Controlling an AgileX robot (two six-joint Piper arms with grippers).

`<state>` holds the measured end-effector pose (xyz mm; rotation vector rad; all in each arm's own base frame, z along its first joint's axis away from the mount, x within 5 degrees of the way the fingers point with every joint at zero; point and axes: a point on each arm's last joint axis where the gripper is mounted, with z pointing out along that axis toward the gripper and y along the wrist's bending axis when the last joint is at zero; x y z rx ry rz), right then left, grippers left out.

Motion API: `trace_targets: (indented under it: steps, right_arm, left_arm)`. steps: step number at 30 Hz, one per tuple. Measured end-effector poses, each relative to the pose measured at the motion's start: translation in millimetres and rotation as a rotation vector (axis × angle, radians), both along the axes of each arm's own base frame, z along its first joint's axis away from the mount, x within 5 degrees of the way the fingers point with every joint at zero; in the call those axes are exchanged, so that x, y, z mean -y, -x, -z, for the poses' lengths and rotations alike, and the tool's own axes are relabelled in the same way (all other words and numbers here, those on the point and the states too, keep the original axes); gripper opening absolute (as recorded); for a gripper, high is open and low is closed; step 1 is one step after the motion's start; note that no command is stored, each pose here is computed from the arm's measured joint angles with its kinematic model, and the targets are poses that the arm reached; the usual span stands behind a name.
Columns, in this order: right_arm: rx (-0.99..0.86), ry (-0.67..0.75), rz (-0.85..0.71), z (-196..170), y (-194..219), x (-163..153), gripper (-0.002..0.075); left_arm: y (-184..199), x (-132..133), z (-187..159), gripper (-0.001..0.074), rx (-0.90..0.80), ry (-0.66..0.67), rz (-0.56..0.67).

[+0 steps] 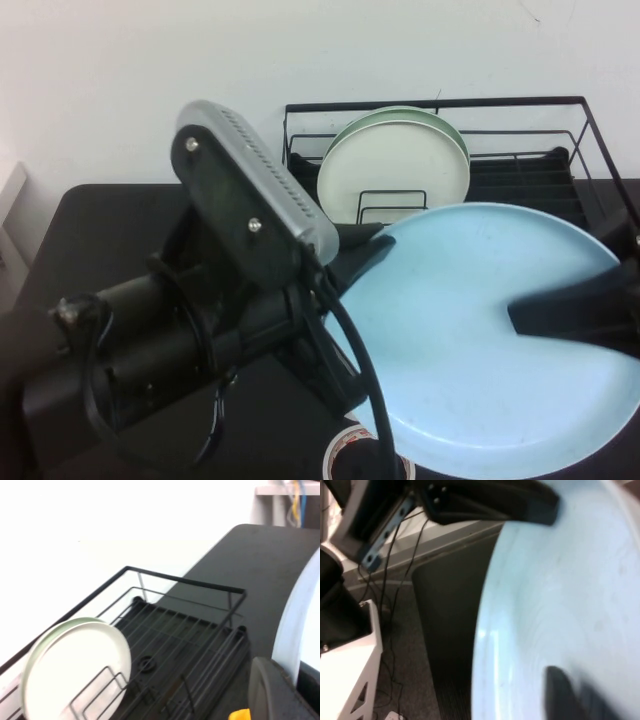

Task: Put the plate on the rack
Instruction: Hand over the plate, then place the plate on the rack

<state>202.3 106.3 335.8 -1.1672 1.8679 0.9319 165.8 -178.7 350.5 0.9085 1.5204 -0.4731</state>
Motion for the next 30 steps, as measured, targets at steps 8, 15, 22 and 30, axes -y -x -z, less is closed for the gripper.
trace_targets:
  steps: [8,15,22,30]
  right_arm:
    - [0.041,0.008,0.055,-0.2,-5.9,1.2,0.0148]
    - [0.176,0.048,0.056,-0.6,-11.7,3.0,0.0147]
    - [0.418,0.129,0.029,-14.9,-28.2,4.3,0.0147]
    - [0.537,0.154,-0.011,-46.6,-86.3,-4.8,0.0147]
  left_arm:
    - [-2.7,-2.5,0.4,0.0073,-0.010,0.001,-0.042]
    - [-9.4,-10.5,1.4,0.0413,-0.023,-0.006,-0.159]
    - [-11.7,-50.8,-12.4,0.0481,-0.081,0.129,-0.530]
    - [4.1,-99.7,-21.0,0.0119,-0.083,0.239,-0.842]
